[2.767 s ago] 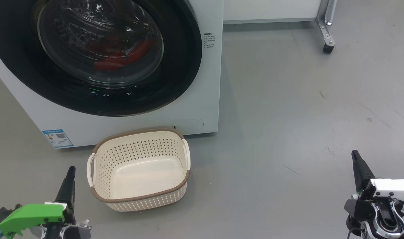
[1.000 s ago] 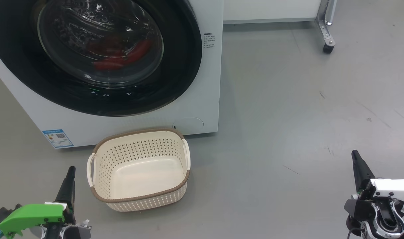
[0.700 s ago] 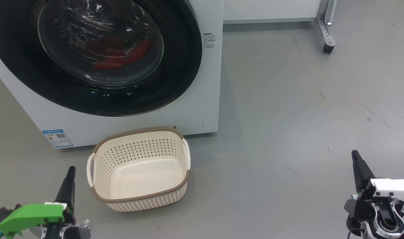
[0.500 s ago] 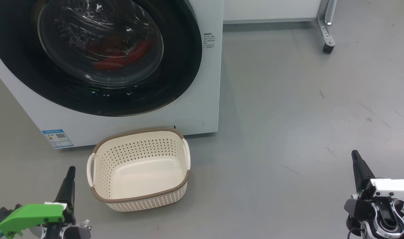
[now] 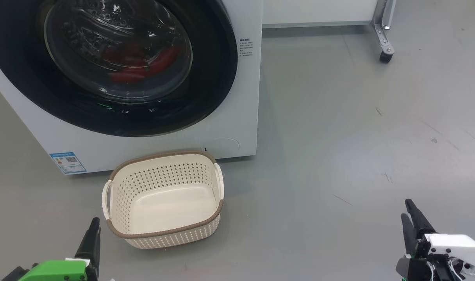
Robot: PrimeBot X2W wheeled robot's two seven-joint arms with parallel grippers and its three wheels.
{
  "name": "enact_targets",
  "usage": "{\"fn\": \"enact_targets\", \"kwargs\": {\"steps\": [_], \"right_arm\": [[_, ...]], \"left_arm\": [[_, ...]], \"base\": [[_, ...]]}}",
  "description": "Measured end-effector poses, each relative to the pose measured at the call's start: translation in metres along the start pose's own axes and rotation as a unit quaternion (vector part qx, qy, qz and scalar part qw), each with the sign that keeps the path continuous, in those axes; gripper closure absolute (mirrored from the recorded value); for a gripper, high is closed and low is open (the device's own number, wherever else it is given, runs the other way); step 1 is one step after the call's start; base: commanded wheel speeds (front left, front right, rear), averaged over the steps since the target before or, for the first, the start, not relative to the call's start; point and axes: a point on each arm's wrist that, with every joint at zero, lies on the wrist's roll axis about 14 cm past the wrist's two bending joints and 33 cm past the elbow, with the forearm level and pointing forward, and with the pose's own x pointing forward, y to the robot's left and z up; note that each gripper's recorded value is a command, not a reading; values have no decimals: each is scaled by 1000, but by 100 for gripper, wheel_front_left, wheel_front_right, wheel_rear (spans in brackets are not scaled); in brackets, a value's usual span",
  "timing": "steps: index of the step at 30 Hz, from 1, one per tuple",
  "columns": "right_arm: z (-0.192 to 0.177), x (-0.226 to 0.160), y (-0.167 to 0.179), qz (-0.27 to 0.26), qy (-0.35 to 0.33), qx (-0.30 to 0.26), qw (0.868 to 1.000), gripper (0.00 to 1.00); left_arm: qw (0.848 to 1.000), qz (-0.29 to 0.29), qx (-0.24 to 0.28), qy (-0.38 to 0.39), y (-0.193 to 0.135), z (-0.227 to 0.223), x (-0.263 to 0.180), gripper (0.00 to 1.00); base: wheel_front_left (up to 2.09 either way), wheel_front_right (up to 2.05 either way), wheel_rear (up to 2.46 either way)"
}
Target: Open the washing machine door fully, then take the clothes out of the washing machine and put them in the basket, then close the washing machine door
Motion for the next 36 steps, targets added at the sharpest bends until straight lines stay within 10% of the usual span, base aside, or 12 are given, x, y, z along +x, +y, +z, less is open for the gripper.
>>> {"fn": "enact_targets", "kwargs": {"steps": [36], "right_arm": [[-17,19,20,22,22,-164,986,0]], "left_arm": [[994,-15,109,-1,-14,-8,12,0]], "base": [[0,0,0]]}}
